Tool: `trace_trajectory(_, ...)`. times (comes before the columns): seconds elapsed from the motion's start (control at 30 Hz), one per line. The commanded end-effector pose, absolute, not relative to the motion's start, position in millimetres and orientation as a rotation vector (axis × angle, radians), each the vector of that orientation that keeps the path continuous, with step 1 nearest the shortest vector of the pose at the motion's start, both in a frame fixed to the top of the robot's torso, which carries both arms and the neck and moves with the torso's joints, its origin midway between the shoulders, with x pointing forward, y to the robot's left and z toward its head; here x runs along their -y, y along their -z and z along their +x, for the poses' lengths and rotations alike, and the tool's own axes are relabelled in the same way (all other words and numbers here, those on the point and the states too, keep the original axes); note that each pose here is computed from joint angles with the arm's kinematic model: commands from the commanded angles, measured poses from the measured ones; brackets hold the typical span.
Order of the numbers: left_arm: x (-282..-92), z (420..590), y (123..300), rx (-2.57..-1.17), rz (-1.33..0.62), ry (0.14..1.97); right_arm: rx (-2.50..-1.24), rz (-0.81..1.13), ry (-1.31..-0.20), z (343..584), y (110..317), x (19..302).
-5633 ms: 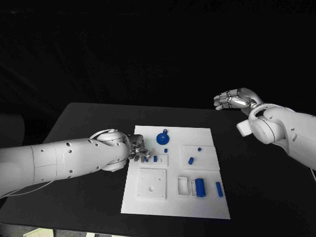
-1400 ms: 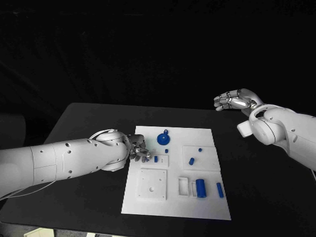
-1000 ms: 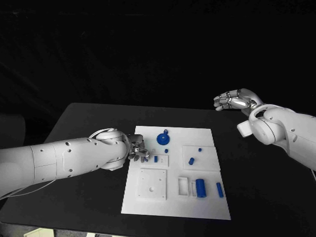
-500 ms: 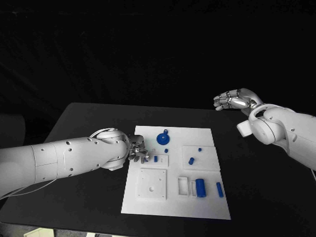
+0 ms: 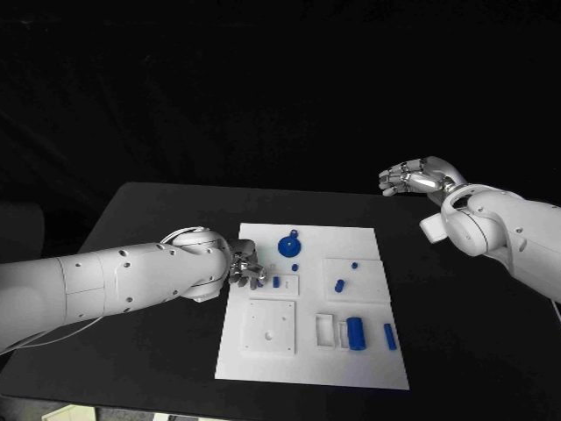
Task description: Assemble the parts on the task board
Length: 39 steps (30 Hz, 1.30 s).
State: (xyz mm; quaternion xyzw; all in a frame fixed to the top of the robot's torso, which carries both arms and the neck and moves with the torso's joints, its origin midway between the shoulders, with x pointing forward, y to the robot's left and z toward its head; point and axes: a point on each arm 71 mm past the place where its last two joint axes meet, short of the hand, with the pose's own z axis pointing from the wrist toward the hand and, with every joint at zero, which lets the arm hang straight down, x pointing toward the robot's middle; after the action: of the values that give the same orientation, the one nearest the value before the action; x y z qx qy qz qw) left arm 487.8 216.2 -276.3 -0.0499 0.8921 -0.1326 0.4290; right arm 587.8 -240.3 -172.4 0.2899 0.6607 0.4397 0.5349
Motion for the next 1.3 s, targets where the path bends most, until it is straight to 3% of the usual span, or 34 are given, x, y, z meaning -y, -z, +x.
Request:
trace_trajectory(0.03, -213.3, 488.5, 276.5, -2.227, -0.122, 0.341, -1.583, 0.674, -1.06, 587.3, 172.4, 238.5)
trace_trajectory(1.3, -220.5, 489.0, 278.3, -2.233, -0.14, 0.284, -1.582, 0.676, -1.057, 586.9, 172.2, 239.1)
